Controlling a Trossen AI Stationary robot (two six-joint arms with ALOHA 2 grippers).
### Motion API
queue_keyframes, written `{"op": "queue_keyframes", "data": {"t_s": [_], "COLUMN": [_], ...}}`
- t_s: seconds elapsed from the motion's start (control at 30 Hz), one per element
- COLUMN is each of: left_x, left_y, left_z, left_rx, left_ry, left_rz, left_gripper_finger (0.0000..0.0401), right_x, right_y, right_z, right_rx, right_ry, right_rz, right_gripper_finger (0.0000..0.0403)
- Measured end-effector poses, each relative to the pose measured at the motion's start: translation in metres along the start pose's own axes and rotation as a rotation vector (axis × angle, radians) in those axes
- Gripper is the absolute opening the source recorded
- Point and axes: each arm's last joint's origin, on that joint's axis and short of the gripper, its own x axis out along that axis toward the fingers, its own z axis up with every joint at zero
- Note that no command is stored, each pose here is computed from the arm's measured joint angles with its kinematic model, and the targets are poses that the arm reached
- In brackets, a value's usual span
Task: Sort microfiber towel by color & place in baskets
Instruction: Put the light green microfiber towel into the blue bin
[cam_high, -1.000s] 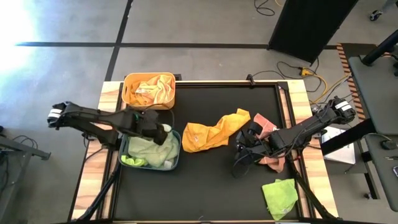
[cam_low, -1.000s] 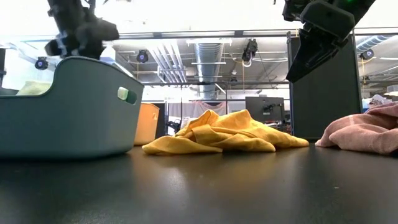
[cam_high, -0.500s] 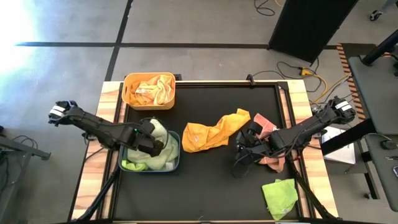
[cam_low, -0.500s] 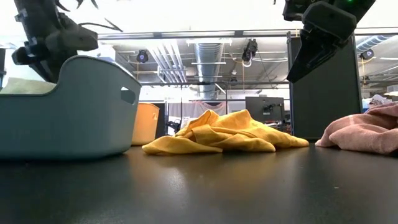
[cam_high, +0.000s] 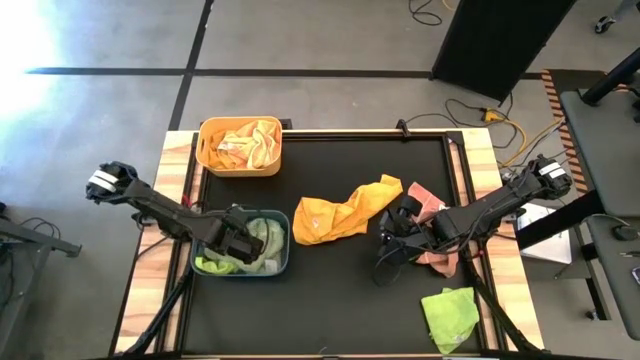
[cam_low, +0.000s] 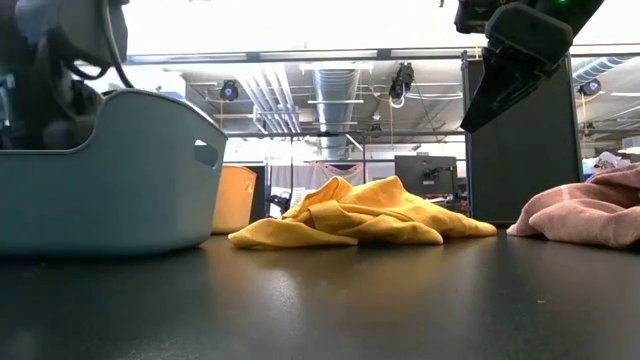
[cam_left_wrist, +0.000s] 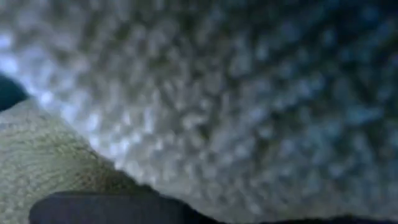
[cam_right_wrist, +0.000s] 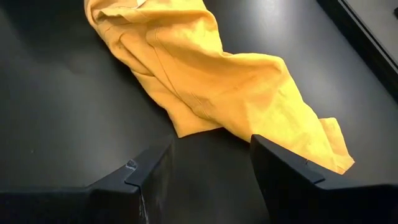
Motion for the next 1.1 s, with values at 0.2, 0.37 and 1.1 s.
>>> {"op": "queue_keyframes", "data": {"t_s": [0.2, 0.37, 1.1], "left_x": [0.015, 0.017, -0.099], "left_y": [0.015, 0.025, 0.006], "left_z": [0.014, 0.030, 0.048], "left_rx": [-0.058, -0.044, 0.627], "left_ry": [-0.125, -0.167, 0.187], "left_rz": [0.106, 0.147, 0.067], "left_gripper_finger": [0.0038, 0.0038, 0.0203], "right_x": [0.000, 0.000, 0.000], "right_y": [0.000, -0.001, 0.000], "right_z": [0.000, 0.001, 0.000], "right_rx": [0.002, 0.006, 0.017], "right_ry": [-0.004, -0.019, -0.011], "right_rz": [-0.001, -0.019, -0.014], "right_gripper_finger": [0.0203, 0.0203, 0.0203]}}
